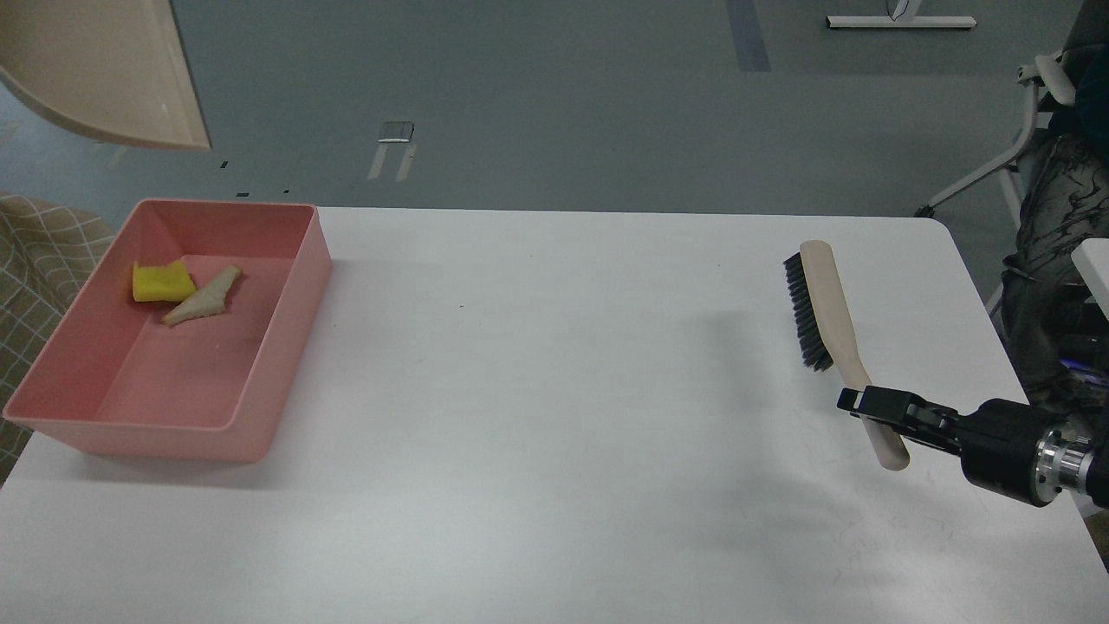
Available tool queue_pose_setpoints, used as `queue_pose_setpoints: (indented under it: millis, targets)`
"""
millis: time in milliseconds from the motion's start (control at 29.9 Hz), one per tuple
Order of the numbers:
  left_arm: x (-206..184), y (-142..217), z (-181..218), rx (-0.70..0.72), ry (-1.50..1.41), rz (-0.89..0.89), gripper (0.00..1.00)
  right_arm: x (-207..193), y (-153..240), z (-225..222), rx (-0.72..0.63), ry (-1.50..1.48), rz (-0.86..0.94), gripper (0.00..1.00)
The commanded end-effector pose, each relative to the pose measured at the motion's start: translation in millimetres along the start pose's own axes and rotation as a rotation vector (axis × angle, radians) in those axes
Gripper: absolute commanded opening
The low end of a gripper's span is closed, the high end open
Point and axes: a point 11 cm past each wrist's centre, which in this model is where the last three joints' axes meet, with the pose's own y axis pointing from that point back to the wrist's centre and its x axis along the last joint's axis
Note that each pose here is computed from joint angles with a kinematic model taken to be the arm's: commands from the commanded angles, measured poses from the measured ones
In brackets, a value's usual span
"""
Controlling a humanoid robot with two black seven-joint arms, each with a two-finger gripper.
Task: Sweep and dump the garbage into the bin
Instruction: 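Bring the empty dustpan back and set it on the table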
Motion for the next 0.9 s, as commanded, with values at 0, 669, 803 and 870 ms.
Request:
queue_pose_setpoints:
  millis: [0,669,803,870]
  targets:
    - [-53.1,-29.4,2.2,0.018,0.203,-0.066,0.00,2.0,0.8,4.8,-0.013,-0.002,0.005,0.00]
    - [-382.2,-11.0,14.4,0.099,0.448,-0.544,0.00,-1.7,4.5,25.7,-0.066,-0.020,0.003,0.00]
    - [-396.8,9.9,0.6,0.120,0.435,-0.553,0.00,-2.8,4.6,26.4,-0.068,-0.022,0.001,0.00]
    - [-399.8,18.2,-7.2,0.138,0.431,-0.554,0.00,-3.8,4.7,27.1,-0.069,-0.024,-0.001,0.00]
